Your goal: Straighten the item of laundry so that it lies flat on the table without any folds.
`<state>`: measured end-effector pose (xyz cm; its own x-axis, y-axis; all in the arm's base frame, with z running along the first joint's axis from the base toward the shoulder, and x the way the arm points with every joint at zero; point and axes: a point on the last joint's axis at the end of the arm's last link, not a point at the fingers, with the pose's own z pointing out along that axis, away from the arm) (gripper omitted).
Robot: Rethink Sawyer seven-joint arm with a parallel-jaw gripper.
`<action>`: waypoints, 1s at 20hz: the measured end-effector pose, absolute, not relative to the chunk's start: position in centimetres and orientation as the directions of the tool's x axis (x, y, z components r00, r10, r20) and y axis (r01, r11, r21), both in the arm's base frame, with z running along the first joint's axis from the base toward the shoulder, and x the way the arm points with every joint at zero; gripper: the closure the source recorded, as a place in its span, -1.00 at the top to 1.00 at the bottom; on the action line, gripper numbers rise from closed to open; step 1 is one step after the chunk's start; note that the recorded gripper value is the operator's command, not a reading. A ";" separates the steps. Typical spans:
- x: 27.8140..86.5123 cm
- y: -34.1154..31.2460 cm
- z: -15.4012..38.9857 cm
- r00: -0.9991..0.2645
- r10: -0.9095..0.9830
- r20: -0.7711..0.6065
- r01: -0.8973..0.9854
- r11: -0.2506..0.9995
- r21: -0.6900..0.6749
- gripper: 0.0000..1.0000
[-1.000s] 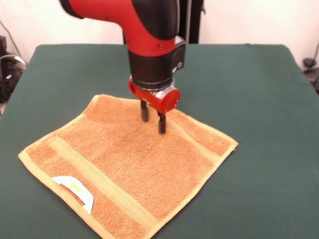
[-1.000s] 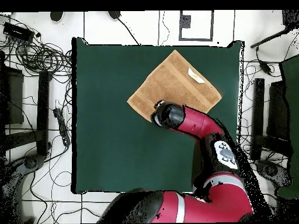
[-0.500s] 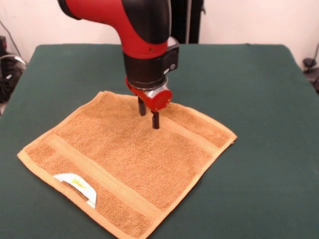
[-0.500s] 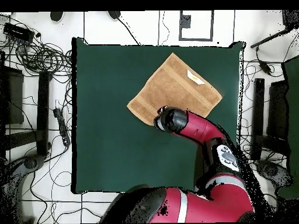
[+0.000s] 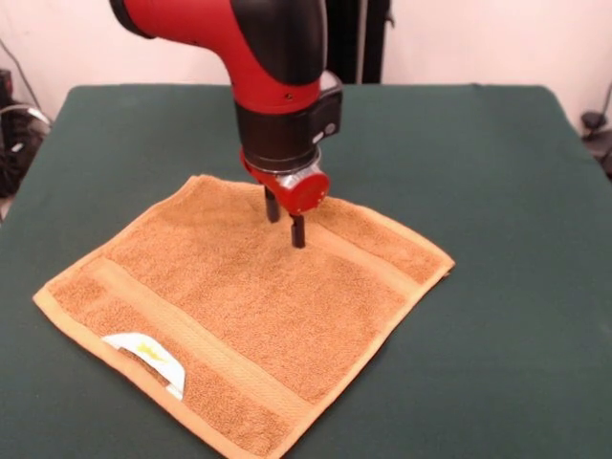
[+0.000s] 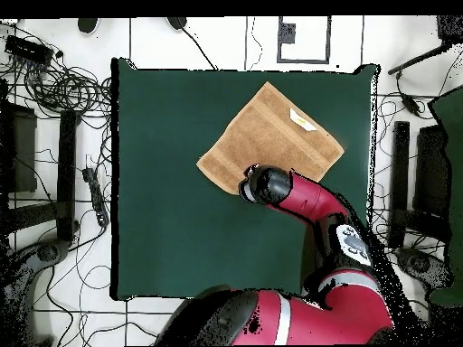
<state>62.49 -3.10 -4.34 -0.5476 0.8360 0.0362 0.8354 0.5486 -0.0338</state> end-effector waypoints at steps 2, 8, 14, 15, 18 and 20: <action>62.5 -3.1 -4.3 -0.545 0.838 0.037 0.837 0.546 -0.034 1.00; 62.4 -3.3 -4.3 -0.544 0.839 0.034 0.838 0.545 -0.036 1.00; 62.0 -3.5 -4.3 -0.589 0.808 -0.014 0.808 0.588 -0.040 1.00; 61.8 -3.7 -4.3 -0.627 0.778 -0.044 0.779 0.625 -0.040 1.00; 61.5 -4.6 -4.2 -0.673 0.734 -0.086 0.739 0.673 -0.037 1.00; 61.2 -6.4 -4.3 -0.721 0.681 -0.127 0.688 0.725 -0.015 1.00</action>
<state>61.17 -6.37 -4.28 -0.7208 0.6814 -0.1271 0.6884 0.7252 -0.0154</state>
